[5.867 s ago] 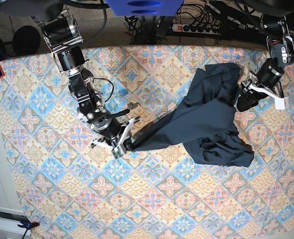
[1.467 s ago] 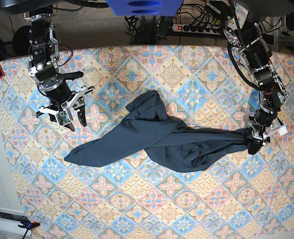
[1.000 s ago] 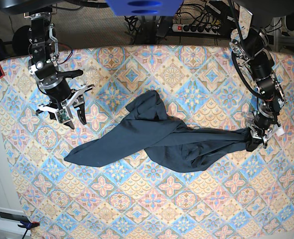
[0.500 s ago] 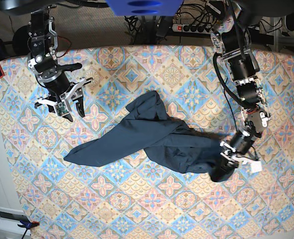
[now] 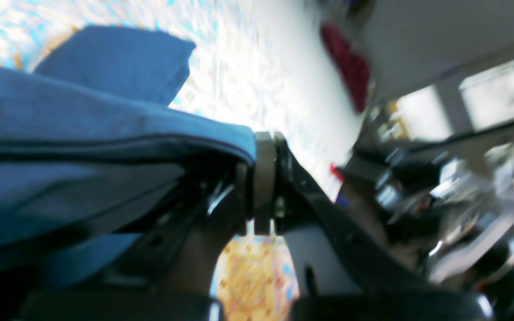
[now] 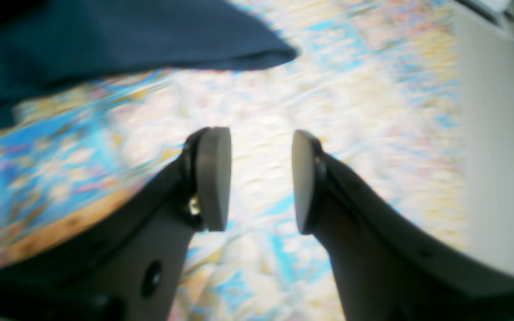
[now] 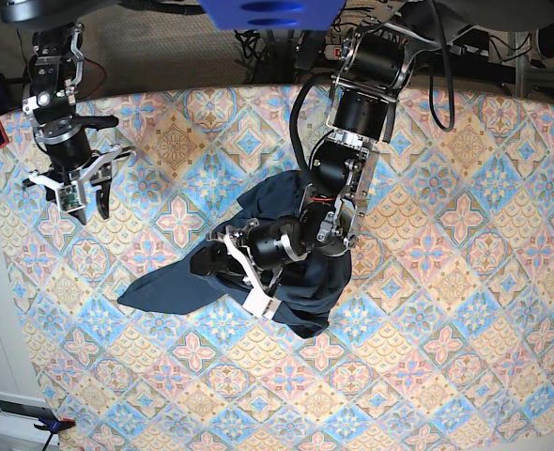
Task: Layout the t-shirt on the table in an organized manner, then fold the t-shirt properly
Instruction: 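Carry the held shirt end with the left gripper toward the shirt center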
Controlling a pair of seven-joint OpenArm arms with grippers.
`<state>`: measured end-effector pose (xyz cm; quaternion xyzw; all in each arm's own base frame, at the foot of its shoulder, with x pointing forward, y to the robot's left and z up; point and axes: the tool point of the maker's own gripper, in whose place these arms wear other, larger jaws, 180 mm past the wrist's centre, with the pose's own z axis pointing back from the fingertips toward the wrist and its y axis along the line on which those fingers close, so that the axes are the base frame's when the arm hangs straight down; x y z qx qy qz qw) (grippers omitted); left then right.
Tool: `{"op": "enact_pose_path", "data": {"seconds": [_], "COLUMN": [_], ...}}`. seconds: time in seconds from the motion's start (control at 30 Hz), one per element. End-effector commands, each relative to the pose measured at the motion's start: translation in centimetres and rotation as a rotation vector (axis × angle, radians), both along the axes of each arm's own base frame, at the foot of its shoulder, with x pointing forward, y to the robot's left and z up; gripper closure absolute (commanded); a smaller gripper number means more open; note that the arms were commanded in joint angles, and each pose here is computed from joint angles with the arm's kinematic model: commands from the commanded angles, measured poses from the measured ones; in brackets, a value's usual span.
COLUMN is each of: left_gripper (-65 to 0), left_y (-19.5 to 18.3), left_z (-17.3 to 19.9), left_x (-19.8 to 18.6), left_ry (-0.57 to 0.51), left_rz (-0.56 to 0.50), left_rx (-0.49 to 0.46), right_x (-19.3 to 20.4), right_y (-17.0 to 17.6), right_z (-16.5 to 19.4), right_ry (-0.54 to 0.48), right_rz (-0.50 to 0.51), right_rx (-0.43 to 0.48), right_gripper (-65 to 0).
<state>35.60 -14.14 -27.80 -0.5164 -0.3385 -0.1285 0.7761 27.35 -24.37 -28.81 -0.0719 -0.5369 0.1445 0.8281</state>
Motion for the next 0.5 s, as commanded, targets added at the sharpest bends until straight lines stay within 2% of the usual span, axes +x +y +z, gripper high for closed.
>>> {"op": "enact_pose_path", "data": {"seconds": [0.0, 0.13, 0.23, 0.3, 0.37, 0.47], "left_gripper": [0.0, 0.0, -0.3, -3.4, -7.4, -13.3], "left_y": [-1.1, -3.9, -5.4, -6.0, -5.7, -3.5], "left_z": [1.9, -0.3, -2.9, -4.9, -6.5, -8.2], "left_x": [0.0, -3.3, -6.3, -9.0, -10.4, -10.8], "left_ry": [-0.062, -0.099, -0.138, -0.170, -0.194, -0.177], "left_rz": [-0.029, -0.170, -0.315, -0.445, -0.520, -0.526], "left_rx": [-0.017, 0.128, 0.303, 0.439, 0.526, 0.572], "right_x": [0.5, 0.7, 0.9, 1.2, 1.7, 1.7], "right_y": [-0.9, -3.2, -3.8, -3.6, -2.7, -0.7], "right_z": [1.8, 3.1, 3.7, 3.8, 3.9, 3.2], "right_ry": [-0.061, -0.097, -0.110, -0.117, -0.113, -0.083], "right_rz": [-0.012, -0.071, -0.087, -0.082, -0.036, 0.056], "right_rx": [-0.014, -0.039, -0.047, -0.044, -0.045, -0.041], "right_gripper": [-21.2, -21.2, -21.2, -21.2, -21.2, -21.2]}}
